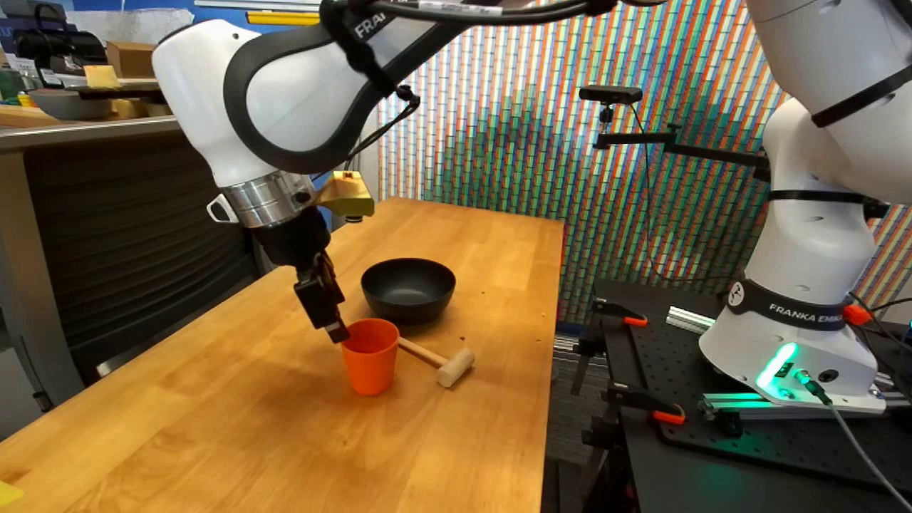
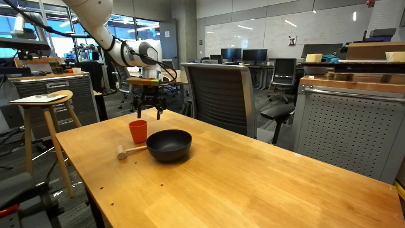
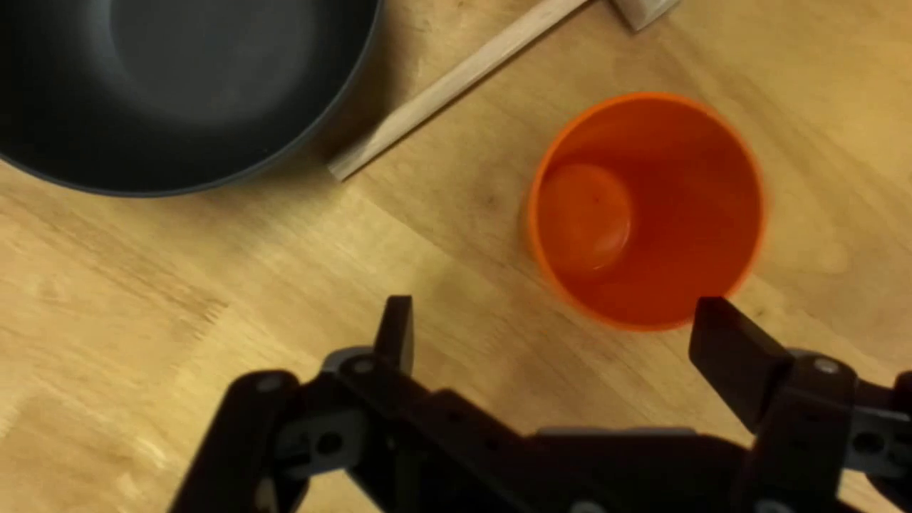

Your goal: Put the orange cup inside the black bowl

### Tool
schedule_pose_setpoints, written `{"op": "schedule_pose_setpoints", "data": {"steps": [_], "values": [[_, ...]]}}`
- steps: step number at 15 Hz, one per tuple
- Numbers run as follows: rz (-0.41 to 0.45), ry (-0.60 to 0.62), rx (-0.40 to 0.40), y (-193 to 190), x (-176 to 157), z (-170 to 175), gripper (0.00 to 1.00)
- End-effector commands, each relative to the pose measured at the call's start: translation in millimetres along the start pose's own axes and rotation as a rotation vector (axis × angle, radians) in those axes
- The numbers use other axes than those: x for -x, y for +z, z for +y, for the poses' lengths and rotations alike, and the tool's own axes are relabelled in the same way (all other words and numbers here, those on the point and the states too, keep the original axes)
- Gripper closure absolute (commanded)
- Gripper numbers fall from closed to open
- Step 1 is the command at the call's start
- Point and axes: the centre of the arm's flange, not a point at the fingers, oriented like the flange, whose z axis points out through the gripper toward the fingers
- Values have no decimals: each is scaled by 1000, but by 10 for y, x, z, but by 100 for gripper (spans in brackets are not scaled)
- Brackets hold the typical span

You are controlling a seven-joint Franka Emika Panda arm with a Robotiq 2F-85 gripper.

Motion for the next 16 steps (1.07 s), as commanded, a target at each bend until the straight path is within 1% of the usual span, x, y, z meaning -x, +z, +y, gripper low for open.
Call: {"op": "schedule_pose_setpoints", "data": {"steps": [1,3,4,8,11,16], "values": [[-47,19,-31,11,-587,438,0],[-76,22,-60,65,-527,525,0],[-88,14,-88,71,-479,538,0],[-113,-18,-165,16,-350,466,0],[-113,-43,-192,-127,-297,298,0],[-81,-71,-197,-382,-223,80,0]]}}
